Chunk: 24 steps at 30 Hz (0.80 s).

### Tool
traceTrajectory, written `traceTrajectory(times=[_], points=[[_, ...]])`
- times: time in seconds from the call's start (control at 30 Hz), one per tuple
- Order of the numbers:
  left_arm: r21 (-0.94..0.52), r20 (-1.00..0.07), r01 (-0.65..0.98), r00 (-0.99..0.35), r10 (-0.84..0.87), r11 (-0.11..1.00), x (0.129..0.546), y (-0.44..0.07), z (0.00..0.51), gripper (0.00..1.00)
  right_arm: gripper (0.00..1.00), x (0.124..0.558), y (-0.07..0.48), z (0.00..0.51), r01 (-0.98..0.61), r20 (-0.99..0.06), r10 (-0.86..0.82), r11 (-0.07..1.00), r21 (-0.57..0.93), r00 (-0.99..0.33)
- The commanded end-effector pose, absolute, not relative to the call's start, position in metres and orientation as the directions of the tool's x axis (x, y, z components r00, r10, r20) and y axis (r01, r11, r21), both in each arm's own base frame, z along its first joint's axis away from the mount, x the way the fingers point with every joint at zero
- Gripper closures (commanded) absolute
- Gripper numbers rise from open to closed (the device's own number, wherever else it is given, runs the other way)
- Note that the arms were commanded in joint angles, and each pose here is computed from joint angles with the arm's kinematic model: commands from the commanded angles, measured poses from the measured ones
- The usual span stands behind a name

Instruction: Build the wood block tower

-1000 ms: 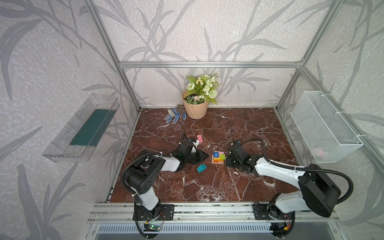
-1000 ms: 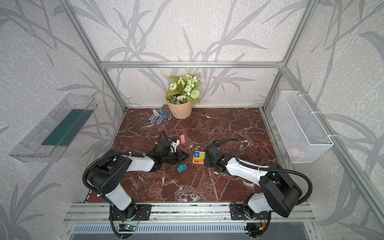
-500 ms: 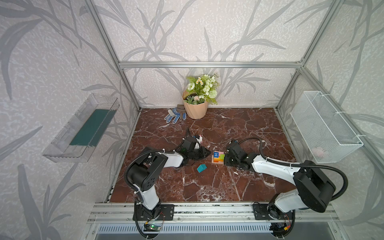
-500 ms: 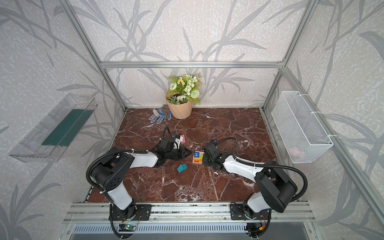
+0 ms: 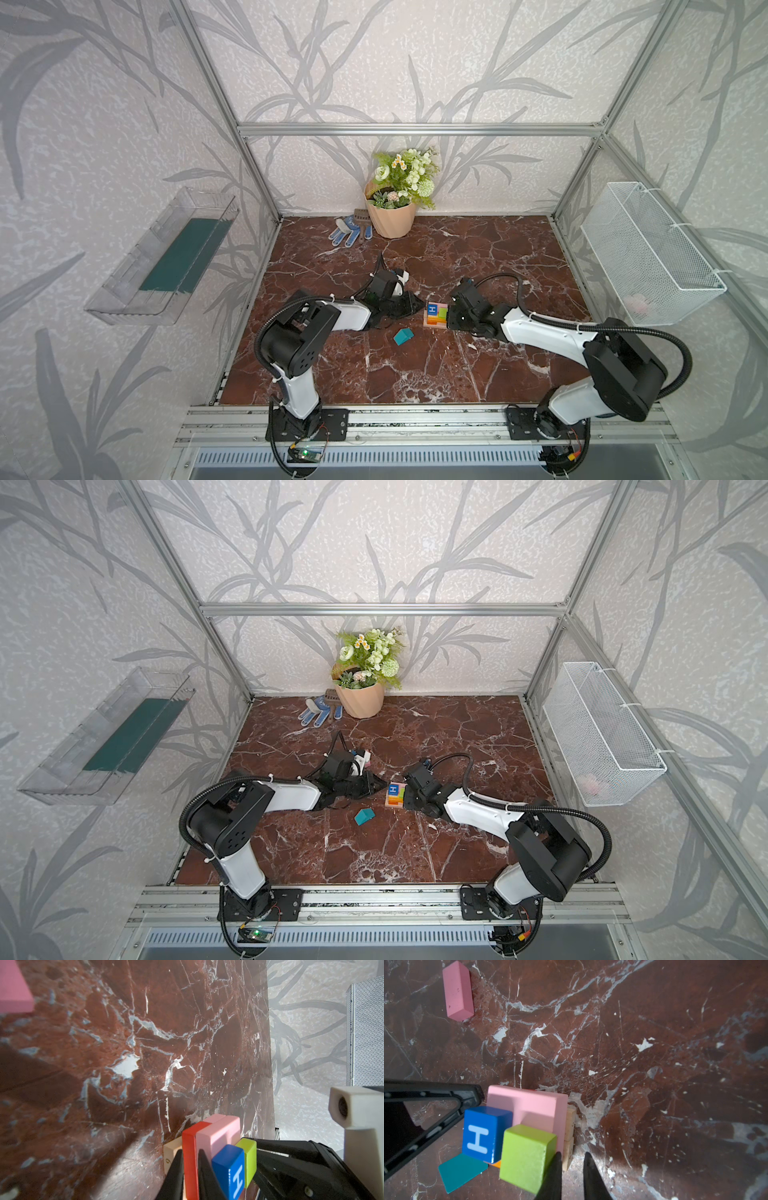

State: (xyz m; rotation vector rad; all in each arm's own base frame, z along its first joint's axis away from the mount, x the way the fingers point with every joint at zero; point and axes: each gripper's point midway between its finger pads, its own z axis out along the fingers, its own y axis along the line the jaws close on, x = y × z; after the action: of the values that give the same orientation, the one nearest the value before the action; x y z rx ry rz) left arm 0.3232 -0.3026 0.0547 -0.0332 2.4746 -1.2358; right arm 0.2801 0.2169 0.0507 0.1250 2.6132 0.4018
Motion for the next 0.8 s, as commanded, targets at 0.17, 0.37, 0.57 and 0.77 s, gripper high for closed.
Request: traceTrajectory(times=[0.17,0.37,0.57,0.77], points=[[-0.778,-0.332,0.175,-0.930,-0.158,0.603,0.3230,-0.3118,0.0626,0.82,0.80,0.2877,0.2161,0.0538,0.032,-0.471,0.169,0.958,0.285,-0.866],[-0.779,-0.337,0.186,-0.930,-0.150,0.598,0.3213,-0.3151,0.0672,0.83,0.80,0.2890,0.2132,0.0543,0.042,-0.475,0.170,0.963,0.267,-0.863],[-0.777,-0.336,0.191,-0.932,-0.139,0.599,0.3199,-0.3173,0.0673,0.83,0.79,0.2904,0.2105,0.0557,0.051,-0.483,0.174,0.965,0.256,-0.858],[-0.780,-0.333,0.191,-0.933,-0.136,0.596,0.3176,-0.3179,0.0677,0.83,0.79,0.2917,0.2135,0.0559,0.046,-0.479,0.170,0.965,0.260,-0.861]])
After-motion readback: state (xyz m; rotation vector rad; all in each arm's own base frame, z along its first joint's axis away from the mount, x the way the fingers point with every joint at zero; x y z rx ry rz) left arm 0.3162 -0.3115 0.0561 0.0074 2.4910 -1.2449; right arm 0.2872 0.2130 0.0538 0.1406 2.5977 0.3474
